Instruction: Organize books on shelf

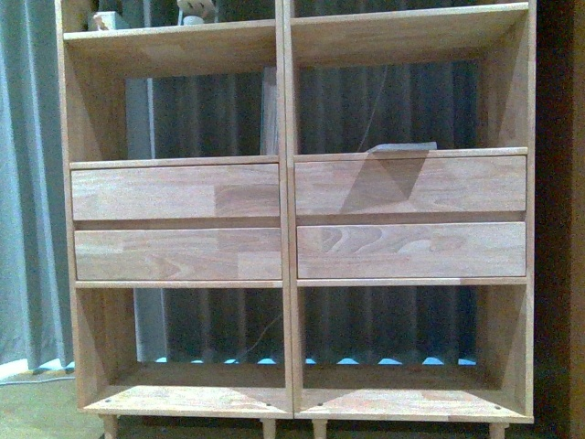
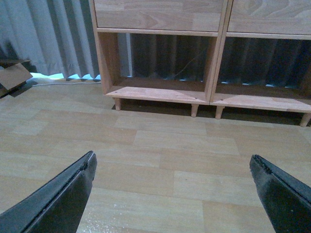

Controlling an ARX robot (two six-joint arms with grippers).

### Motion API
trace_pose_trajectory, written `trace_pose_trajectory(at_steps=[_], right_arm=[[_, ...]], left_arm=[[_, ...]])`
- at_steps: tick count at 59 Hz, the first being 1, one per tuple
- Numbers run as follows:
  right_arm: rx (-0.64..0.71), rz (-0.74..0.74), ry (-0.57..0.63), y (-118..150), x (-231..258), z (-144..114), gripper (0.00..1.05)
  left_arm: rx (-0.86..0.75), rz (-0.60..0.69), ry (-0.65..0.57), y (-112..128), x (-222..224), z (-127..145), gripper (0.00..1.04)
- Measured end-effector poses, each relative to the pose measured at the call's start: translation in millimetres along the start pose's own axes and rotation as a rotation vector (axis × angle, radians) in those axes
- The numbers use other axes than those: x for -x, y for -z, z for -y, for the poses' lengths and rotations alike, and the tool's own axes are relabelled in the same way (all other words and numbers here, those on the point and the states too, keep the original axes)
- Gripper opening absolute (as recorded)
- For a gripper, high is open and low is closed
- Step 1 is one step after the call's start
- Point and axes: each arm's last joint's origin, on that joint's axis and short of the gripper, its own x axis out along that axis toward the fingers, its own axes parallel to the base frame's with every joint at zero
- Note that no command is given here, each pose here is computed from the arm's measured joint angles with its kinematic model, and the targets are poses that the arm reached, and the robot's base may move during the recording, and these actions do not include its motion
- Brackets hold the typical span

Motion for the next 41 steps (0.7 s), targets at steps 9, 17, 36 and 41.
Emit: trace_pose_trajectory(at_steps=[9, 17, 36, 41], right_arm=[[0.000, 0.000, 0.000, 0.0, 0.0, 0.0, 0.98], [0.000, 0.000, -0.001, 0.0, 0.0, 0.0, 0.98], [0.000, 0.000, -0.001, 0.0, 0.0, 0.0, 0.98], [0.000, 0.000, -0.001, 0.0, 0.0, 0.0, 0.98]], left_arm=[[0.000, 0.000, 0.000, 0.0, 0.0, 0.0, 0.97], [0.000, 0.000, 0.000, 0.0, 0.0, 0.0, 0.97], [0.000, 0.000, 0.000, 0.0, 0.0, 0.0, 0.97], [0.000, 0.000, 0.000, 0.0, 0.0, 0.0, 0.97]])
